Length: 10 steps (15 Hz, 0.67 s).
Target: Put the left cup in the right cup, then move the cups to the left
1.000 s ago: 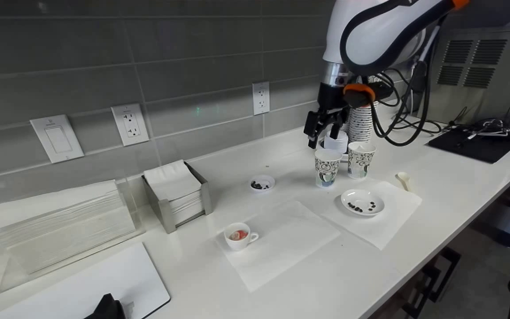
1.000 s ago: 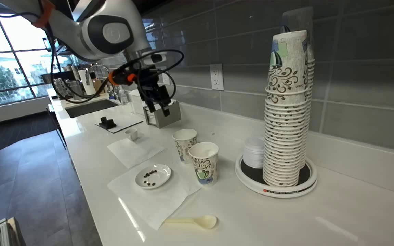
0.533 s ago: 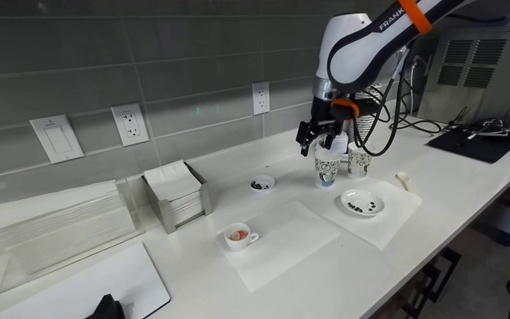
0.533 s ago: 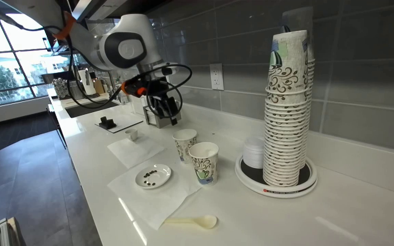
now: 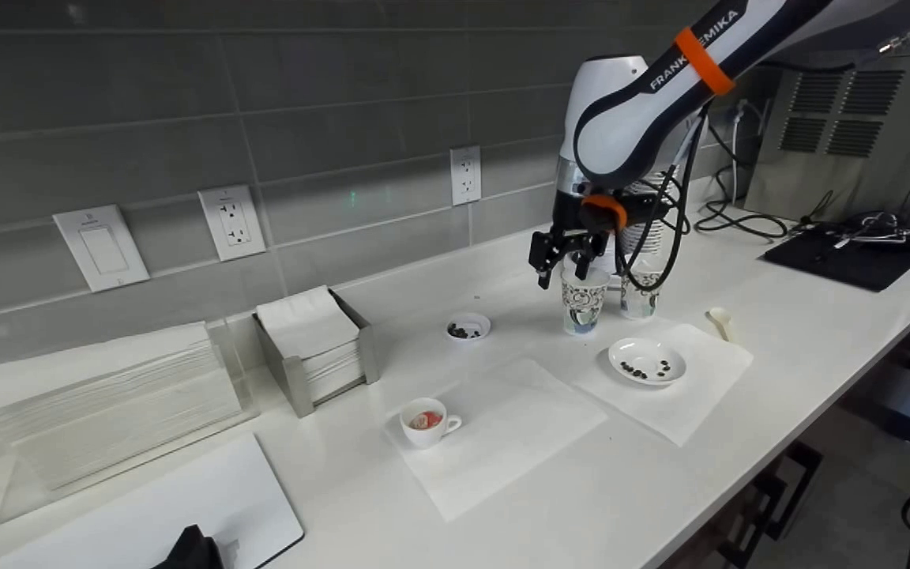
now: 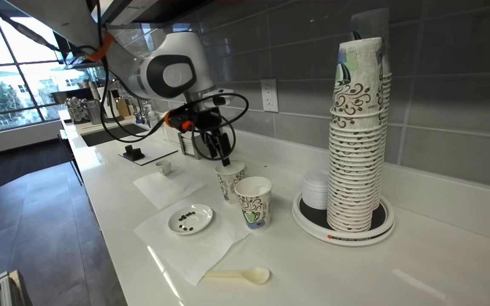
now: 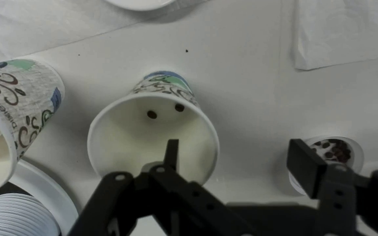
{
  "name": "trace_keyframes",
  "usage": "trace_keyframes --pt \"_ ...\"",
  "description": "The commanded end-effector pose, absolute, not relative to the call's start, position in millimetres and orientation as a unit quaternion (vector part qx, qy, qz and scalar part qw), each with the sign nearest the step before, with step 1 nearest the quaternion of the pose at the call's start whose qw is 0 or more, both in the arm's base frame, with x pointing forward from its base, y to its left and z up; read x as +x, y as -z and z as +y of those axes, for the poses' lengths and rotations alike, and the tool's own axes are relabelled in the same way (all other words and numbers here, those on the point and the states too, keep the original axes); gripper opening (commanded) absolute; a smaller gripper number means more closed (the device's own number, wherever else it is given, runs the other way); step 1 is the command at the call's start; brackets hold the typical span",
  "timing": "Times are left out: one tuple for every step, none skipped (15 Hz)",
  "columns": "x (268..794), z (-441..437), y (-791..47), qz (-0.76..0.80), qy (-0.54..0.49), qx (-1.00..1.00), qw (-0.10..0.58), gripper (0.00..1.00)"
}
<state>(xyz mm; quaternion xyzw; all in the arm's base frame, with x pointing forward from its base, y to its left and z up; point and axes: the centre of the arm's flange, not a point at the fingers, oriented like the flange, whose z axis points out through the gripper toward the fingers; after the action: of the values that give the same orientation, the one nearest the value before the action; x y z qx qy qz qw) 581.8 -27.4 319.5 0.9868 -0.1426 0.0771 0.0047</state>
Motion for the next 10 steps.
trace_keyframes --pt "595 -28 -313 -0.157 -0.078 0.984 0.001 0.54" --pt "595 -28 -312 -0.158 -0.075 0.985 0.003 0.45" --pt "594 -27 -314 -0.158 -0.068 0.985 0.007 0.39" --pt "594 -27 -315 -0.159 -0.067 0.985 0.011 0.31" --pt "593 -27 -318 -0.16 -0.068 0.985 0.017 0.25" --pt "592 -27 -321 -0.162 -0.07 0.984 0.022 0.19" --pt "591 -27 -326 -0.165 -0.073 0.983 0.028 0.11" --pt "591 -28 -330 -0.168 -0.073 0.983 0.029 0.05" --pt "590 -29 -334 -0.171 -0.075 0.982 0.033 0.0" --pt "590 -30 -337 -0.173 -0.075 0.981 0.033 0.0"
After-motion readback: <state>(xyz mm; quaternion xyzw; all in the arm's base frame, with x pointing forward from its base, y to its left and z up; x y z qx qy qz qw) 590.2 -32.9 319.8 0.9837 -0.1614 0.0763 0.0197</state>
